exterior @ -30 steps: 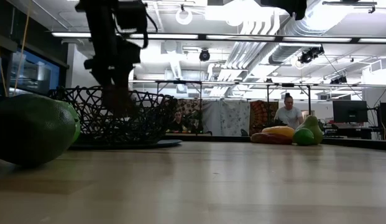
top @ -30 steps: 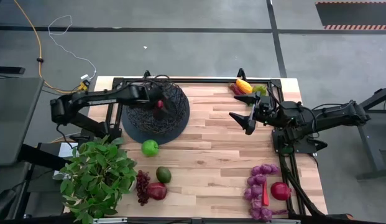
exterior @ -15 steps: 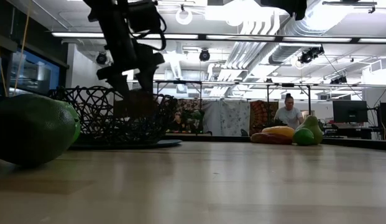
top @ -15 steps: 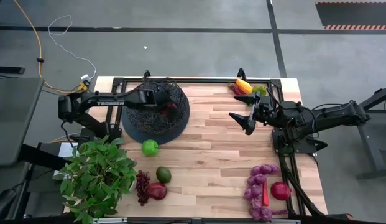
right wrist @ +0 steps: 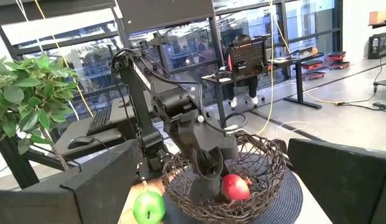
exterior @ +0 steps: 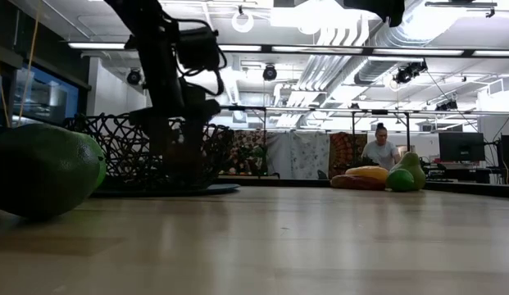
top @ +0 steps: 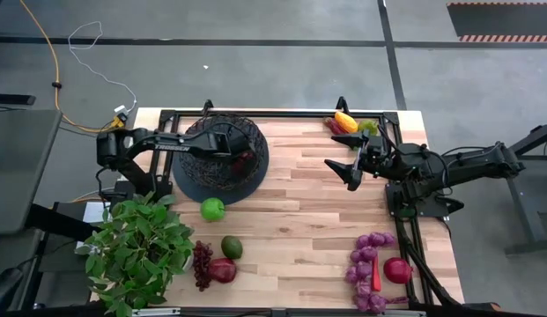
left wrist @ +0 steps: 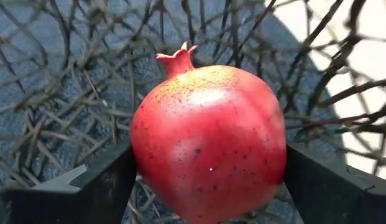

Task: Build produce basket
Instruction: Put the top pomegranate into the wire basket

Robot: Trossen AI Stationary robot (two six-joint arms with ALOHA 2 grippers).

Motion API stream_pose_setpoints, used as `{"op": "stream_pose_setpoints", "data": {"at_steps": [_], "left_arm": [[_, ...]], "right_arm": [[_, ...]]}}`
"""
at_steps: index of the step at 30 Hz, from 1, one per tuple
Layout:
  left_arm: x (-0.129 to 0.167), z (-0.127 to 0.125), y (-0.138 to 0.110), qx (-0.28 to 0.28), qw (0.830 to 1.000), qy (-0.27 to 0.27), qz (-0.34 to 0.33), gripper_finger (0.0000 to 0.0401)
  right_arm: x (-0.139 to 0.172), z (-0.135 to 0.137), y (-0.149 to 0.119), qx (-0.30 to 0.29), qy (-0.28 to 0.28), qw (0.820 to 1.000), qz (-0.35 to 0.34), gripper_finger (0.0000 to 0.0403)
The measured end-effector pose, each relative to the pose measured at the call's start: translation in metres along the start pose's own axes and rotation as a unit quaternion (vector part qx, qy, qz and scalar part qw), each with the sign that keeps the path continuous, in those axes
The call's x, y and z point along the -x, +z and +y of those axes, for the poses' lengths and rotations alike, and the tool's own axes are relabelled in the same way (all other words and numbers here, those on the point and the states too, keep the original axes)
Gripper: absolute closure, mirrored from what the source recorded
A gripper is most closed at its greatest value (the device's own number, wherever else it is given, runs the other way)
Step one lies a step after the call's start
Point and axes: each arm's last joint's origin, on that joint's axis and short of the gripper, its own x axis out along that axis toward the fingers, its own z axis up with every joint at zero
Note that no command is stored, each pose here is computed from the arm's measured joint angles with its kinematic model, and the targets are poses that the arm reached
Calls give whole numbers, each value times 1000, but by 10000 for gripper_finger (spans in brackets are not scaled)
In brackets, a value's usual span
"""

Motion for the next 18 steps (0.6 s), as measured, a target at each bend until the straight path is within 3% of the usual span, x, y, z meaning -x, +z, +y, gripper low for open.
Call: {"op": "stream_pose_setpoints", "data": {"at_steps": [18], "left_arm": [[-7, -7, 1, 1, 1000, -22, 2, 54]], "right_arm": [[0, 0, 0, 0, 0, 1000, 1, 6]]}}
